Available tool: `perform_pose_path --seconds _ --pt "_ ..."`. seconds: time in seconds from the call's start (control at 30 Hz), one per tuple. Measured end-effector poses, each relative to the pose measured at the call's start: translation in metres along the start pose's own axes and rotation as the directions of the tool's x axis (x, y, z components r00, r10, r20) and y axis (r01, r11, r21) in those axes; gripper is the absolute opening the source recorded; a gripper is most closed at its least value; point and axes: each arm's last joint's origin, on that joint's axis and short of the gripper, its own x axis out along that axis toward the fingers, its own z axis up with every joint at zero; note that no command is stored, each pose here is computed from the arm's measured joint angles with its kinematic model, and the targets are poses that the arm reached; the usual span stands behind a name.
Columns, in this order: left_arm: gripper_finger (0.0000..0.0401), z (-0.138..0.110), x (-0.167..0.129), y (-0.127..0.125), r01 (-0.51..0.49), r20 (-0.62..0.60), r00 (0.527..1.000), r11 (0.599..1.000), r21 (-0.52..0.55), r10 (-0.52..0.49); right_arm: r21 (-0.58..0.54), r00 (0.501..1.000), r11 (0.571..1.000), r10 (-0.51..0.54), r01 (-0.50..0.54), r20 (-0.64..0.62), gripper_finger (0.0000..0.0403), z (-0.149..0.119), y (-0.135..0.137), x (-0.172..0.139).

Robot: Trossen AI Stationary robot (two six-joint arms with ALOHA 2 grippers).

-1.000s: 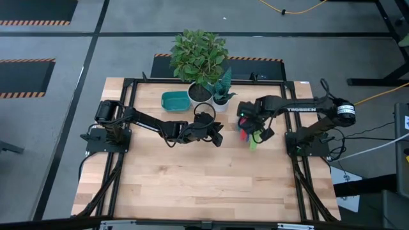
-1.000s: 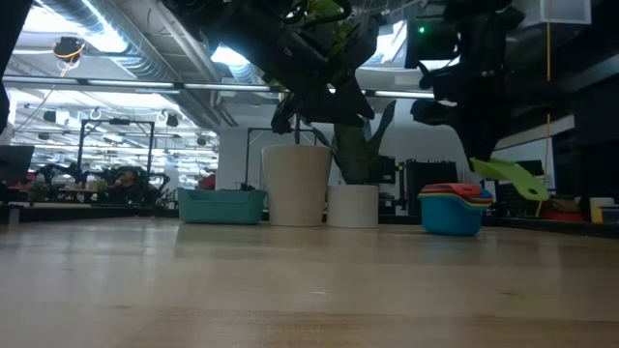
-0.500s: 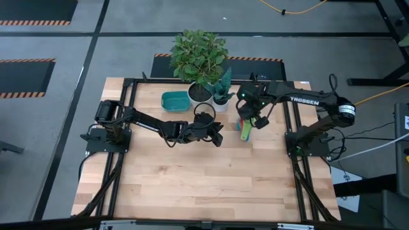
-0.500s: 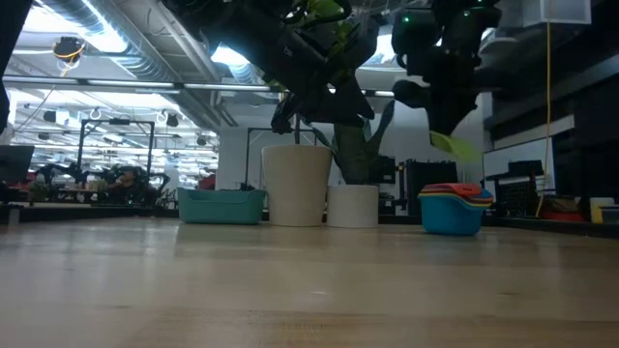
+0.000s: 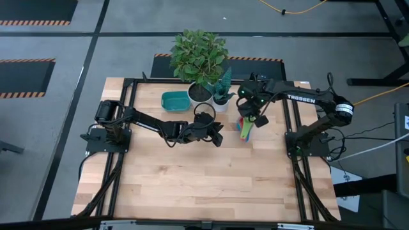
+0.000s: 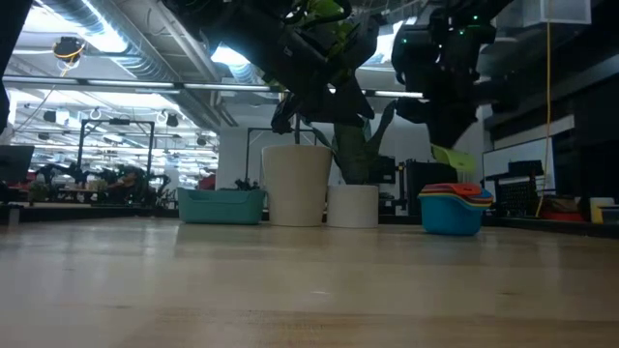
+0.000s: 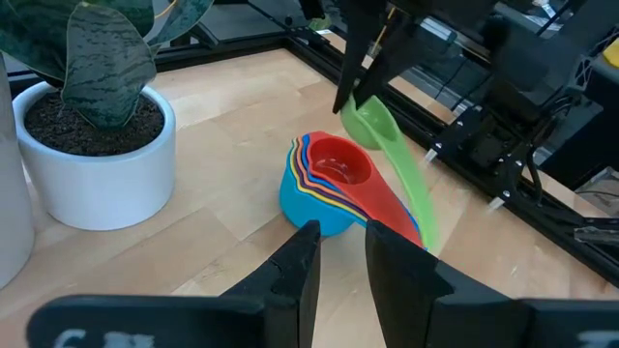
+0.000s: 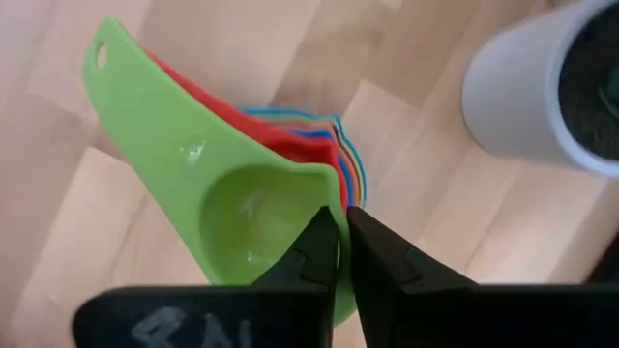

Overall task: Nest measuring cups in basket
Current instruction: Stack the green measuring cup on top of the red measuring cup

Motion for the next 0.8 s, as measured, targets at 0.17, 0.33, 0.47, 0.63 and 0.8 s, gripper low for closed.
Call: perform_pose_path --seconds 0.17,0.33,0.47,0.63,0.8 --pt "0.0079 0.000 0.000 0.000 0.000 0.000 1.000 1.000 0.000 0.000 0.000 1.000 1.000 0.011 -0.011 0.022 0.0029 0.001 0.000 0.000" --pt "0.0079 0.000 0.000 0.000 0.000 0.000 1.000 1.000 0.000 0.000 -0.003 0.998 0.999 0.036 -0.036 0.048 0.0028 0.002 0.001 0.000" --pt "0.0079 0.000 0.000 0.000 0.000 0.000 1.000 1.000 0.000 0.000 -0.003 0.997 0.999 0.047 -0.047 0.062 0.0028 0.002 0.002 0.000" --pt "0.0079 0.000 0.000 0.000 0.000 0.000 1.000 1.000 0.003 0.000 -0.002 0.996 0.998 0.061 -0.061 0.062 0.0028 0.003 0.001 0.003" --pt "0.0079 0.000 0.000 0.000 0.000 0.000 1.000 1.000 0.007 0.000 0.002 0.994 0.995 0.100 -0.100 0.054 0.0028 0.004 -0.001 0.013"
